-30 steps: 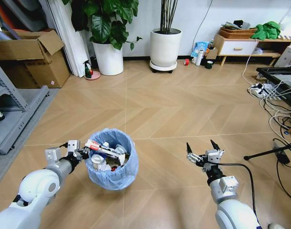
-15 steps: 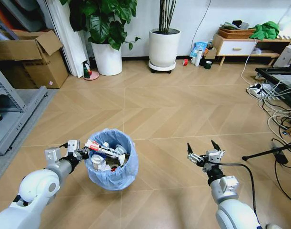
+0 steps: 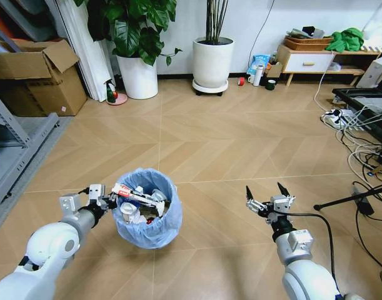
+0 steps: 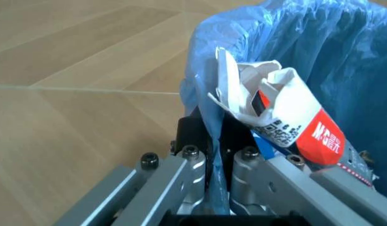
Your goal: Pick up the trash bin and place the garbage on the floor into it.
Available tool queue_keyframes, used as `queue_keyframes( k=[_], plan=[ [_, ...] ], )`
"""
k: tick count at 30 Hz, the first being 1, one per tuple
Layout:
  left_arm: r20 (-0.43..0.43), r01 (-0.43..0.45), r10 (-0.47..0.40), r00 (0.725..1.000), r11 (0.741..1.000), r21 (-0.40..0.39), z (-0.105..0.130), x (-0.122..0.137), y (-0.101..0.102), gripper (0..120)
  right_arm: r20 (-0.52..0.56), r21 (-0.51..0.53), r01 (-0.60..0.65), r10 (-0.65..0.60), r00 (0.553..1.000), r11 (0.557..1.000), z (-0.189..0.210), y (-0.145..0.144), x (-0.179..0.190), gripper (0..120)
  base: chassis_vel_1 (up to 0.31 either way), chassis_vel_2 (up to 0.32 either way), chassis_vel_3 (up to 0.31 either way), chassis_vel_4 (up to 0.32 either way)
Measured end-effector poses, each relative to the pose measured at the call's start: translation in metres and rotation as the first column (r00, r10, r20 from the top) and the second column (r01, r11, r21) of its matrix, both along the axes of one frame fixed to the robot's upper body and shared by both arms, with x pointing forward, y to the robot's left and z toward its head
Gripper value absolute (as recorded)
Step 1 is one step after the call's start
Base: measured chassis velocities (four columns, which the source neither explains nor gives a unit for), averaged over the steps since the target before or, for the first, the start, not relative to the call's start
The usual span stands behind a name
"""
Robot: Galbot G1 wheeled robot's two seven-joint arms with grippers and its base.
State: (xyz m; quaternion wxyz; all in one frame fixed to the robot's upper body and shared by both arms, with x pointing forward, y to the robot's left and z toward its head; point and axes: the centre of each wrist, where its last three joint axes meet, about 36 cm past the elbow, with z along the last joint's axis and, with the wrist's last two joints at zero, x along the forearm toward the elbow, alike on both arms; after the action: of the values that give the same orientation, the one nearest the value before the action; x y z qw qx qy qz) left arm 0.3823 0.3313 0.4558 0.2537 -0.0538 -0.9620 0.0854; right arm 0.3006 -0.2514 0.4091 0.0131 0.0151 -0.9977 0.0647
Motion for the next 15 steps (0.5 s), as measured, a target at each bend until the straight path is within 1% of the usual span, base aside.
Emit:
queue_keyframes(
  k=[3,4,6,7,9,12,15],
  plan=[
    [-0.032,-0.081,0.081,0.996,0.997,0.020,0.001,-0.002,-0.004,0,0.007,0.000,0.007,-0.007,1.000,1.000,0.001,-0.004,0.006,100,0.000,0.000,0.000,0.000],
    [-0.032,-0.081,0.081,0.996,0.997,0.020,0.001,-0.002,-0.004,0,0.007,0.000,0.007,-0.007,1.000,1.000,0.001,-0.004,0.006,100,0.000,0.000,0.000,0.000],
    [-0.063,-0.139,0.141,0.988,0.990,0.034,-0.005,0.001,-0.002,0,0.011,0.004,0.010,-0.010,1.000,1.000,0.001,-0.006,0.009,100,0.000,0.000,0.000,0.000],
    [-0.063,-0.139,0.141,0.988,0.990,0.034,-0.005,0.001,-0.002,0,0.011,0.004,0.010,-0.010,1.000,1.000,0.001,-0.006,0.009,100,0.000,0.000,0.000,0.000],
    [-0.087,-0.183,0.184,0.979,0.983,0.025,-0.012,0.006,0.003,0,0.011,0.006,0.011,-0.011,1.000,1.000,0.001,-0.007,0.011,100,0.000,0.000,0.000,0.000],
    [-0.103,-0.208,0.208,0.973,0.978,0.007,-0.017,0.010,0.007,0,0.009,0.006,0.013,-0.013,1.000,1.000,0.000,-0.008,0.012,100,0.000,0.000,0.000,0.000],
    [-0.123,-0.246,0.243,0.962,0.969,-0.008,-0.030,0.014,0.017,0,0.002,0.002,0.019,-0.019,1.000,1.000,-0.003,-0.011,0.013,100,0.000,0.000,0.000,0.000]
  ],
)
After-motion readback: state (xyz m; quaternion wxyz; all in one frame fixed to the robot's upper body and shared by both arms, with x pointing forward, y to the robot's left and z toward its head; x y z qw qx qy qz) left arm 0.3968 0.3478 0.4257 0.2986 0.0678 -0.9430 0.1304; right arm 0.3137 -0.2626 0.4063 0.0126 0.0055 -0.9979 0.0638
